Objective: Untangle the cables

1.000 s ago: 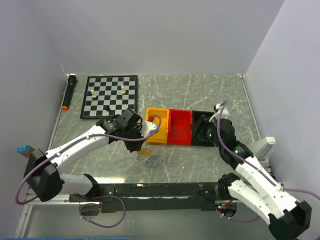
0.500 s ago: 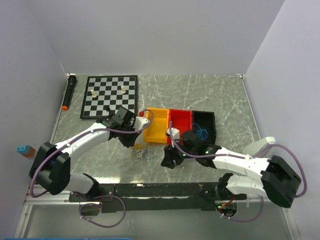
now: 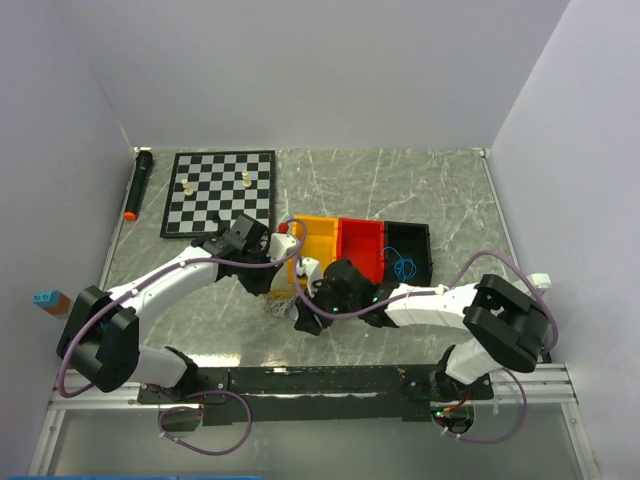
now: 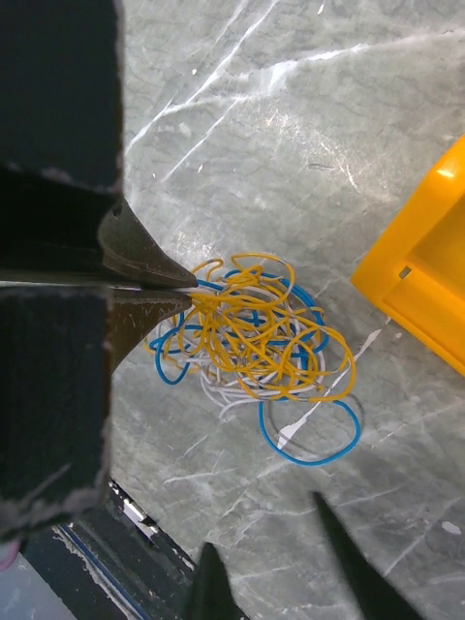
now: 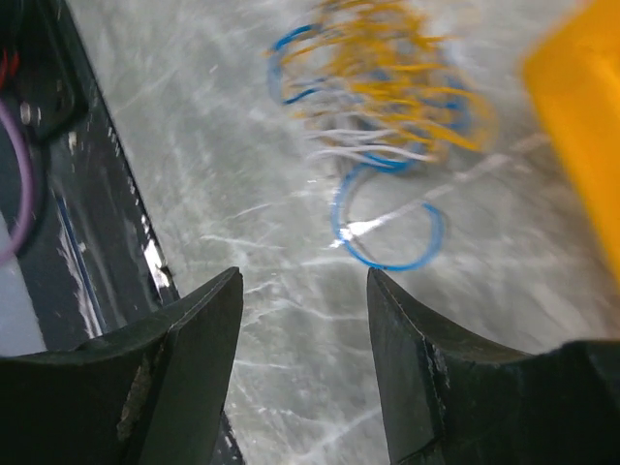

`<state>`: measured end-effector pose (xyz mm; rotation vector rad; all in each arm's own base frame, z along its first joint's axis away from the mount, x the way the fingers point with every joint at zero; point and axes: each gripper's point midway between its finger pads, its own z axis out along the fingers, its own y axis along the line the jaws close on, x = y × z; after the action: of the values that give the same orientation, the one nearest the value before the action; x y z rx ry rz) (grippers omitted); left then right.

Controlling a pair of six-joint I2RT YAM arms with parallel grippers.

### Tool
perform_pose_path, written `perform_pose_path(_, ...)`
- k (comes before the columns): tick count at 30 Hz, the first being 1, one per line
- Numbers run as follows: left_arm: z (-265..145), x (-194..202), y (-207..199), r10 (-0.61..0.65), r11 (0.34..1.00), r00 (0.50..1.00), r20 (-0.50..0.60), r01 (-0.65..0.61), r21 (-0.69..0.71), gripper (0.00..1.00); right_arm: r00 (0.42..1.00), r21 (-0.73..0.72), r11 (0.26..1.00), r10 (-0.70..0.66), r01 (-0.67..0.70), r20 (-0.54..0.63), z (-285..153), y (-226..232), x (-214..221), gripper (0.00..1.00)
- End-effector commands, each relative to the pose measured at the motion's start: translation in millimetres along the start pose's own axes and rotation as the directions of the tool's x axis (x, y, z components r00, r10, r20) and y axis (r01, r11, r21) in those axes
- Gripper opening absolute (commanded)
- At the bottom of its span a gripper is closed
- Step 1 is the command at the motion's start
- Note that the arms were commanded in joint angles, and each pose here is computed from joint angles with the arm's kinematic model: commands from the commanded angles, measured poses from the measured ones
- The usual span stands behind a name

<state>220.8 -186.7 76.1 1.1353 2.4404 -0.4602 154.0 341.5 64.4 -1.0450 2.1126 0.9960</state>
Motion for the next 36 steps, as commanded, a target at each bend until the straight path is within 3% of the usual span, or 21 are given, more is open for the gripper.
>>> perform_pose_path(1, -3, -5, -1, 0.027, 1.0, 0.999, 0.034, -0.027, 0.006, 0.04, 0.975, -0.006, 0.978, -0.206, 0.207, 0.088, 13, 10, -22, 0.62)
perform_pose_path(12, 4, -3, 1, 0.012, 1.0, 1.0, 0.011, -0.012, 0.01, 0.06, 0.965, 0.049, 0.965, -0.26, 0.259, 0.014, 39, -11, -9, 0.62)
perform_pose_path(18, 6, -2, 2, 0.008, 1.0, 1.0, -0.001, -0.008, 0.014, 0.06, 0.967, 0.062, 0.965, -0.256, 0.255, 0.008, 48, -16, -5, 0.57)
perform_pose_path(21, 5, -3, 2, 0.005, 1.0, 1.0, -0.004, -0.005, 0.014, 0.06, 0.968, 0.053, 0.966, -0.251, 0.251, -0.018, 51, -15, 0, 0.42)
perform_pose_path(25, 2, -7, 5, 0.006, 1.0, 1.0, 0.004, -0.006, -0.003, 0.06, 0.967, 0.06, 0.966, -0.249, 0.252, -0.056, 47, -14, 12, 0.11)
perform_pose_path(27, 1, -7, 8, 0.006, 1.0, 1.0, -0.001, -0.006, -0.018, 0.06, 0.966, 0.082, 0.964, -0.247, 0.253, -0.069, 43, -14, 18, 0.01)
perform_pose_path(36, -5, -7, 32, -0.006, 0.991, 0.999, -0.033, 0.002, -0.132, 0.05, 0.981, 0.226, 0.956, -0.192, 0.186, 0.003, -4, -8, 9, 0.0)
